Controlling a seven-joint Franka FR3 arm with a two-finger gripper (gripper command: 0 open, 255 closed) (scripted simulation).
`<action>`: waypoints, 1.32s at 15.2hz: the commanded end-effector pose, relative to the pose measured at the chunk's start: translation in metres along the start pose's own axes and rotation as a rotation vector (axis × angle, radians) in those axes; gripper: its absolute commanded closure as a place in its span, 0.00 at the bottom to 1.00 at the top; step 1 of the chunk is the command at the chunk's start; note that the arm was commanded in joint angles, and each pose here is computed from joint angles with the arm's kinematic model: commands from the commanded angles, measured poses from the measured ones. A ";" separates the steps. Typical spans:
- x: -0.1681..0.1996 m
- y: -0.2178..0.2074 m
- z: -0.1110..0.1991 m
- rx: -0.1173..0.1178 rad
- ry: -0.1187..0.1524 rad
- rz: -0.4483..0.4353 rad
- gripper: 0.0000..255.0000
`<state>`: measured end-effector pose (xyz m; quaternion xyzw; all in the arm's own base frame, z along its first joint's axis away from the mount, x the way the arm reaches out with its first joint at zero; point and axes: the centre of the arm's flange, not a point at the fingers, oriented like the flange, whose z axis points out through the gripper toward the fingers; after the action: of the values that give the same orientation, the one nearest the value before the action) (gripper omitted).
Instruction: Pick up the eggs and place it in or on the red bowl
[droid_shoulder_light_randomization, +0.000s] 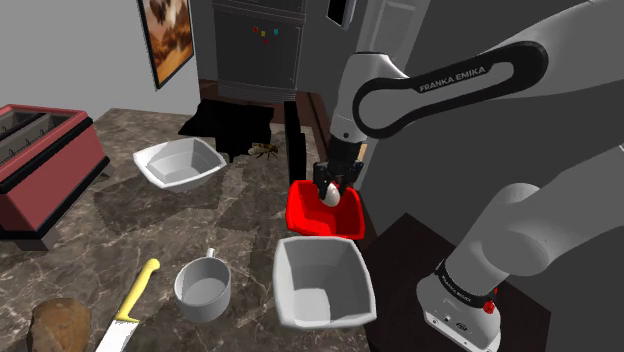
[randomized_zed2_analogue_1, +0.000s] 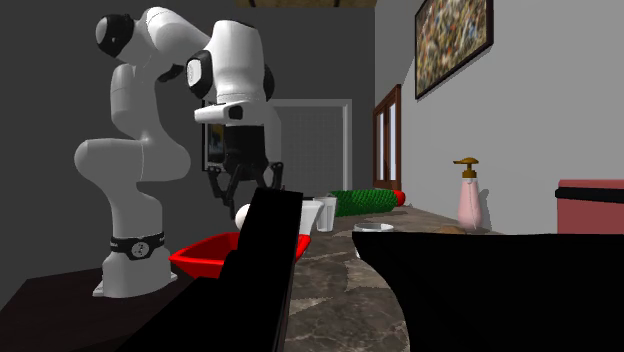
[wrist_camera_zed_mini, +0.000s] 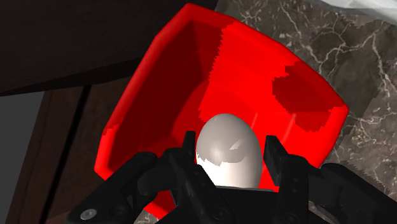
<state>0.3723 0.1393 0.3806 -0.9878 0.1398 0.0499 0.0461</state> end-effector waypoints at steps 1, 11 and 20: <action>0.001 0.000 0.011 0.000 0.001 0.000 1.00; 0.002 0.002 0.027 0.000 0.001 0.000 1.00; 0.002 0.002 0.000 0.000 0.001 0.000 0.00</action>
<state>0.3731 0.1379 0.3692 -0.9879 0.1399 0.0489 0.0465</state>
